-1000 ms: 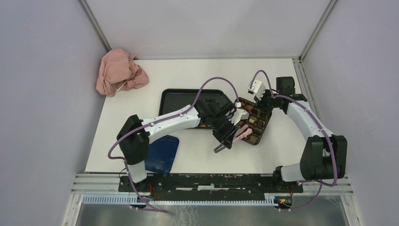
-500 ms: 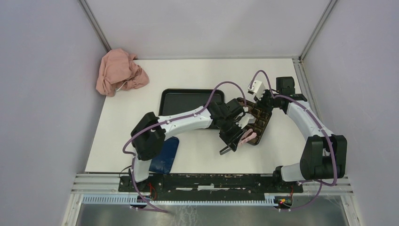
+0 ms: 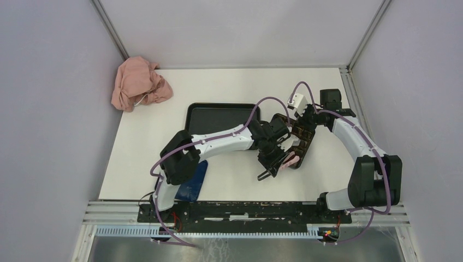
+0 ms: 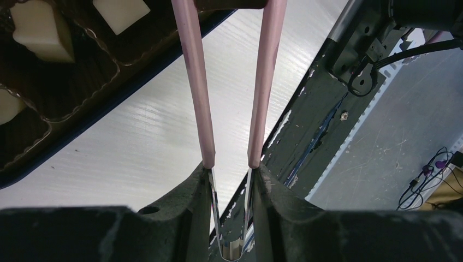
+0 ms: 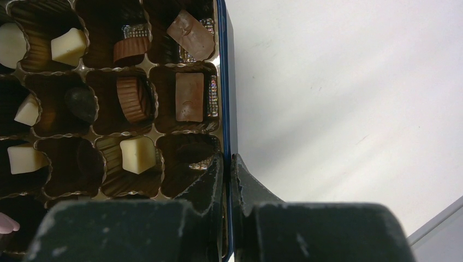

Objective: Pack the chocolate
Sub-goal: Place the fake chocolate in the packing box.

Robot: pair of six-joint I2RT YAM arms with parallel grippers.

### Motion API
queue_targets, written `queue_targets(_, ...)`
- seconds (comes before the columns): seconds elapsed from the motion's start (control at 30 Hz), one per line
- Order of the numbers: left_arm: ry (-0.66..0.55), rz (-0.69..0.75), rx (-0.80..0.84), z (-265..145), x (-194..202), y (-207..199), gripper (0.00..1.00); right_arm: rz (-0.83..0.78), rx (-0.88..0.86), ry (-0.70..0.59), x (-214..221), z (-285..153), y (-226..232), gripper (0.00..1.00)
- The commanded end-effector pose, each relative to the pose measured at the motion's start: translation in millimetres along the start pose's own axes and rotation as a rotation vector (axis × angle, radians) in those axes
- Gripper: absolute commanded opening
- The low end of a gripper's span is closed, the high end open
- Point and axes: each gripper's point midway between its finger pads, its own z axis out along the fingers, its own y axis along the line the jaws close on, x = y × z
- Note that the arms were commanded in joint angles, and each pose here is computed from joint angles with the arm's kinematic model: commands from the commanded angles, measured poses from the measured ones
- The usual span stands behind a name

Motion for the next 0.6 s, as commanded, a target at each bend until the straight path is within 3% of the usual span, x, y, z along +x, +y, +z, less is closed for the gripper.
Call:
queue_targets(0.0,-0.024,0.0,0.008,-0.5,-13.0,-12.2,0.23,-0.032,0.031,-0.053,-17.4,-2.3,-12.1,0.01)
queue_targets(0.57,0.0,-0.004,-0.045,6.1,-9.8,-3.7,0.41,-0.036,0.029,-0.054,-18.1,-2.2,-11.9,0.02)
